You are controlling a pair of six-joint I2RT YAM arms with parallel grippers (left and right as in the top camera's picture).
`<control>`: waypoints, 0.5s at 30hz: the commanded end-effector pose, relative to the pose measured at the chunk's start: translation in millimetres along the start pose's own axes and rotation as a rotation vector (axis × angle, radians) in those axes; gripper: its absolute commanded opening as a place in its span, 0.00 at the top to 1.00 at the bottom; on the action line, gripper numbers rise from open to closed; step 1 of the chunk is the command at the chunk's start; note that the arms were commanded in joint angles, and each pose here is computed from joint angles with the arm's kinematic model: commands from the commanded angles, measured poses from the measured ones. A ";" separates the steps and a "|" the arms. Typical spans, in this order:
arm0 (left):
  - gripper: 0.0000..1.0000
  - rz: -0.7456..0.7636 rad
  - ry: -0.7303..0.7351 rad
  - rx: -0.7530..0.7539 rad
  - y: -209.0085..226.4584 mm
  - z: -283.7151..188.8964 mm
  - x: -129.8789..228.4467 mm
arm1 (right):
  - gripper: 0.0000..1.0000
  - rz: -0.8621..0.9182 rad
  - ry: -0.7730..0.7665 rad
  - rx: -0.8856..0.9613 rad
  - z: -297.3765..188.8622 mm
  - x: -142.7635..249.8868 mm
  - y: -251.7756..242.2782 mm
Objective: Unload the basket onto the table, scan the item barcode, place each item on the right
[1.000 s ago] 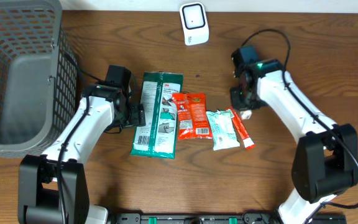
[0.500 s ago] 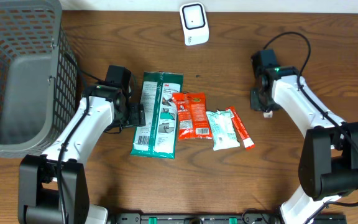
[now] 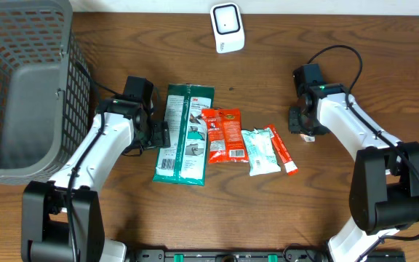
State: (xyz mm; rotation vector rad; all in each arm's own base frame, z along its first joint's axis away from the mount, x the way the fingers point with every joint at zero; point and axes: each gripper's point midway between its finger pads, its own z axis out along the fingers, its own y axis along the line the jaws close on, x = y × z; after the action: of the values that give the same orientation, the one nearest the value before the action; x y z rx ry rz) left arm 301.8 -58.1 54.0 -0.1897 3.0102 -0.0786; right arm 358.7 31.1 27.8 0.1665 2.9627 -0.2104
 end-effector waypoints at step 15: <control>0.14 -0.003 -0.005 -0.008 1.3 -1.3 -1.4 | 0.58 0.062 -0.031 -0.222 -48.3 -17.3 8.3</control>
State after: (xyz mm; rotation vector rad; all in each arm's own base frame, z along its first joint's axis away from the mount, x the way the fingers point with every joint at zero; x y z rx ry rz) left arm 301.8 -58.1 54.0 -0.1903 3.0102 -0.0787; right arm 348.8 45.7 32.9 0.1746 3.0256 -0.0474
